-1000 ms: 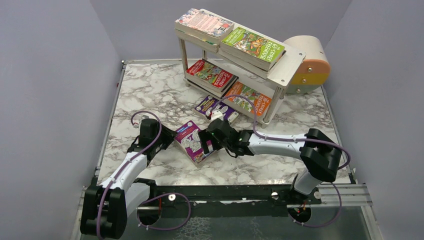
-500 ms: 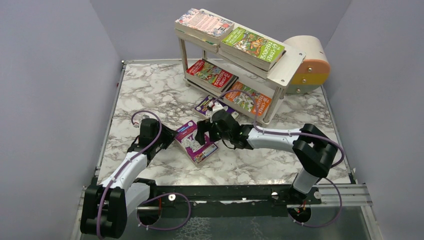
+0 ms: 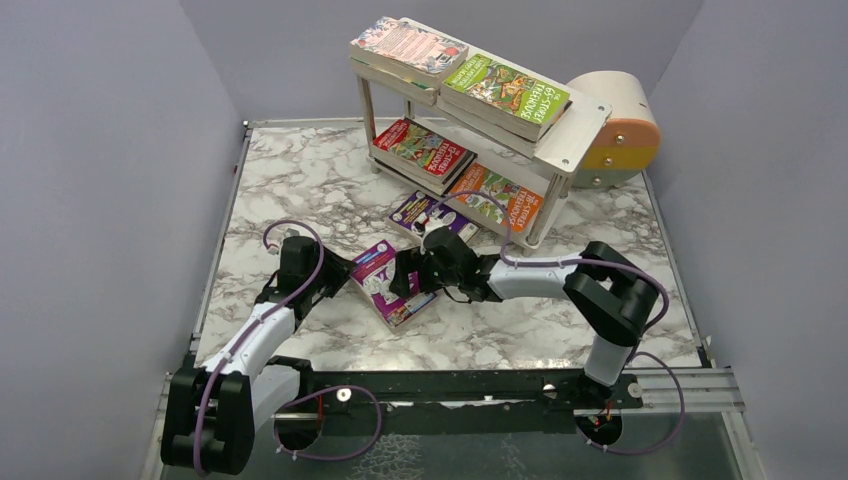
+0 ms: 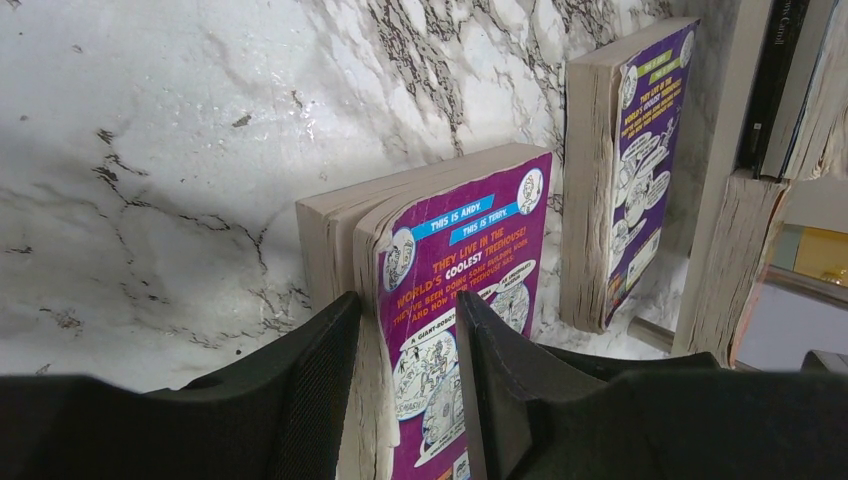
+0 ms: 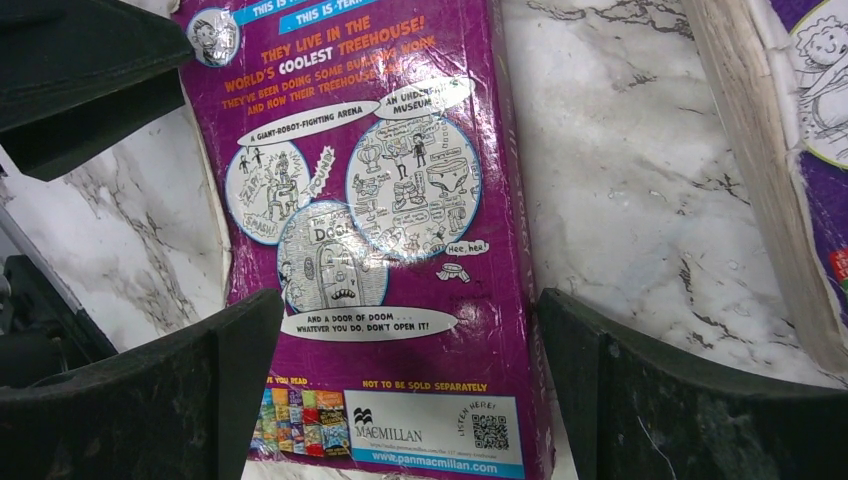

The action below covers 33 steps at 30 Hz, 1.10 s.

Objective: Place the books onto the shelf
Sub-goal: Pick up the book from the center of the board.

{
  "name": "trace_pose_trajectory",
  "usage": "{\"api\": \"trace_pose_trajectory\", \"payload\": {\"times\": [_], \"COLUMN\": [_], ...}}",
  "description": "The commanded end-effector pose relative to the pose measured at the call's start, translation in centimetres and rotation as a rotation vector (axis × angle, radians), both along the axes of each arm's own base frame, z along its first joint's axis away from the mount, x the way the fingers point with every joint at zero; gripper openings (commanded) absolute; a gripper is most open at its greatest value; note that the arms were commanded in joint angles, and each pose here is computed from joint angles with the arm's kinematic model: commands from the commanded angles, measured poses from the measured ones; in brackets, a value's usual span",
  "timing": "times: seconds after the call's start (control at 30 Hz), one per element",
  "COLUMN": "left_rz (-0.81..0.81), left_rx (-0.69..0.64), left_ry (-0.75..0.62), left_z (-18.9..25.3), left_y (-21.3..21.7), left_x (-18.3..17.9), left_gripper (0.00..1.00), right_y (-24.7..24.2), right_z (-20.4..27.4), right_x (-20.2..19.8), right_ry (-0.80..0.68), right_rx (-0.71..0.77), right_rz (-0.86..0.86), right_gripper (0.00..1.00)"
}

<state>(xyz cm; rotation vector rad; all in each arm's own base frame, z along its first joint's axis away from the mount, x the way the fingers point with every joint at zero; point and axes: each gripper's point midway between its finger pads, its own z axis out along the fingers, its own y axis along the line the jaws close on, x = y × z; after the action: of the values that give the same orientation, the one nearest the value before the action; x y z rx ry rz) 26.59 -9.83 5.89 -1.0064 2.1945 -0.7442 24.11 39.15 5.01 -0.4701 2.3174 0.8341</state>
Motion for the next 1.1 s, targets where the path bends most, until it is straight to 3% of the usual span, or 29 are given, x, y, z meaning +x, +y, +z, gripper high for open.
{"api": "trace_pose_trajectory", "payload": {"times": [0.0, 0.3, 0.53, 0.83, 1.07], "left_rz": [-0.026, -0.054, -0.071, -0.096, -0.031], "left_rx": [-0.031, -0.054, -0.055, -0.079, -0.046], "left_ry": [-0.028, -0.023, -0.026, -0.059, -0.095], "left_z": [0.6, 0.4, 0.0, 0.3, 1.6], "left_y": [-0.7, -1.3, -1.6, -2.2, -1.0], "left_x": [0.4, 0.8, 1.2, 1.7, 2.1], "left_gripper": [0.33, 0.33, 0.3, 0.0, 0.0], "right_y": [0.8, 3.7, 4.2, 3.9, 0.8], "right_z": [-0.5, 0.9, 0.8, 1.0, 3.7], "right_x": [-0.4, -2.2, -2.2, -2.0, -0.5], "right_ry": [0.033, 0.046, 0.033, 0.026, -0.014], "right_rx": [0.05, 0.19, 0.19, 0.178, 0.161], "right_rz": [0.026, 0.196, 0.234, 0.217, 0.065], "right_gripper": [0.97, 0.95, 0.95, 0.95, 0.95]}}
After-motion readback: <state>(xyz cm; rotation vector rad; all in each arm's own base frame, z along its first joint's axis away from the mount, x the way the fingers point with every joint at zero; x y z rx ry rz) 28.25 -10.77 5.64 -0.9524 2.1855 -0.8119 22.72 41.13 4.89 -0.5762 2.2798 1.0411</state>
